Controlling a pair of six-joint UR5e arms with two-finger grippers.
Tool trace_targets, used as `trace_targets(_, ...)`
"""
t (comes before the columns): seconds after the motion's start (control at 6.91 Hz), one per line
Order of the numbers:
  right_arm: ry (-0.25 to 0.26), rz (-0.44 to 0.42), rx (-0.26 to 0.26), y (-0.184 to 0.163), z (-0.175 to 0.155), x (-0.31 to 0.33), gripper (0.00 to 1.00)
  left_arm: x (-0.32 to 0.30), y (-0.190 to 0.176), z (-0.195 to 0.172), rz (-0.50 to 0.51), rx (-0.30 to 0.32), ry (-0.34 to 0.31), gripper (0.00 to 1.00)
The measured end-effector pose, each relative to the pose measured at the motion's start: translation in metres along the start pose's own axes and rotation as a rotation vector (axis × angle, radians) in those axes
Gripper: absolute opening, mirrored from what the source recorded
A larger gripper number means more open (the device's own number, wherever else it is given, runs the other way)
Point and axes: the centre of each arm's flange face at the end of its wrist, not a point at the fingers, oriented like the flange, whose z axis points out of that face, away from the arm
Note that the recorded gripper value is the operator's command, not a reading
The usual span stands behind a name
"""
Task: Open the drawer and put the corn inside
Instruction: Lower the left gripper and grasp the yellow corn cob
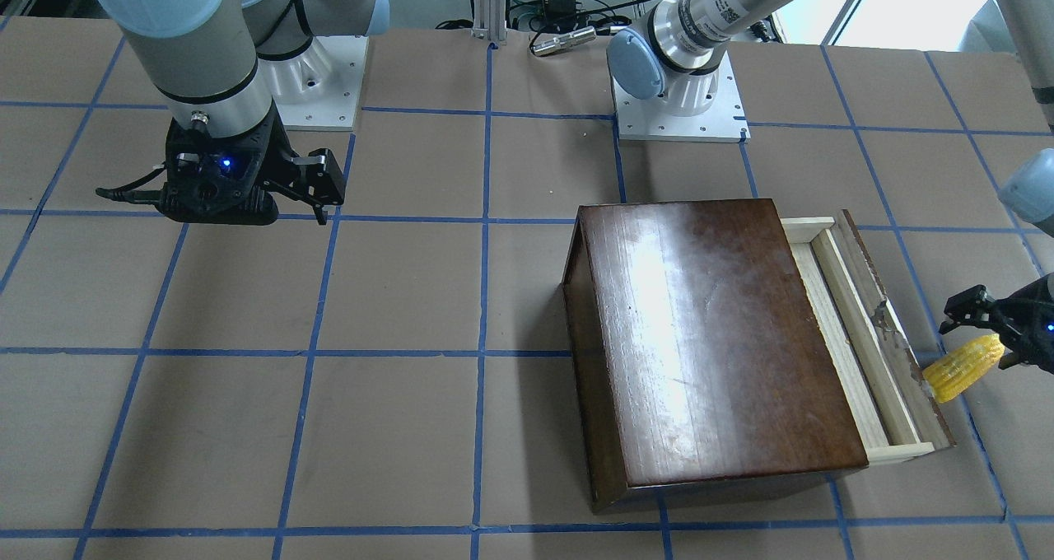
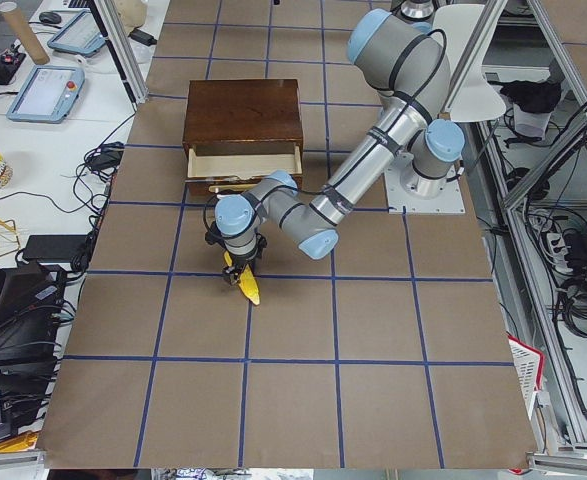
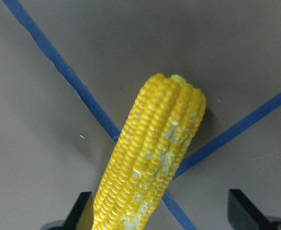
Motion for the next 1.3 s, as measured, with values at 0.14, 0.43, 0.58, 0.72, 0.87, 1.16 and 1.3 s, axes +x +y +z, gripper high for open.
trace_targets(0.14, 0.000, 0.000, 0.000, 0.000, 0.000, 0.000, 1.00, -0.003, 0.002, 0.007, 0.027, 0.000, -0.008, 1.00)
trace_targets(0.43, 0.000, 0.000, 0.000, 0.000, 0.000, 0.000, 1.00, -0.006, 0.002, 0.017, 0.084, 0.001, -0.007, 1.00)
trace_targets(0.58, 0.000, 0.000, 0.000, 0.000, 0.000, 0.000, 1.00, -0.007, 0.001, 0.019, 0.098, 0.003, -0.005, 0.97)
trace_targets(0.72, 0.000, 0.000, -0.001, 0.000, 0.000, 0.000, 1.00, -0.007, 0.001, 0.021, 0.100, 0.006, -0.003, 0.67)
trace_targets(0.87, 0.000, 0.000, -0.001, 0.000, 0.000, 0.000, 1.00, -0.007, 0.001, 0.024, 0.098, 0.008, 0.000, 0.35)
trace_targets(1.16, 0.000, 0.000, -0.001, 0.000, 0.000, 0.000, 1.00, -0.007, 0.001, 0.027, 0.094, 0.007, 0.004, 0.04)
trace_targets(1.3, 0.000, 0.000, -0.001, 0.000, 0.000, 0.000, 1.00, -0.007, 0.001, 0.027, 0.094, 0.007, 0.004, 0.01)
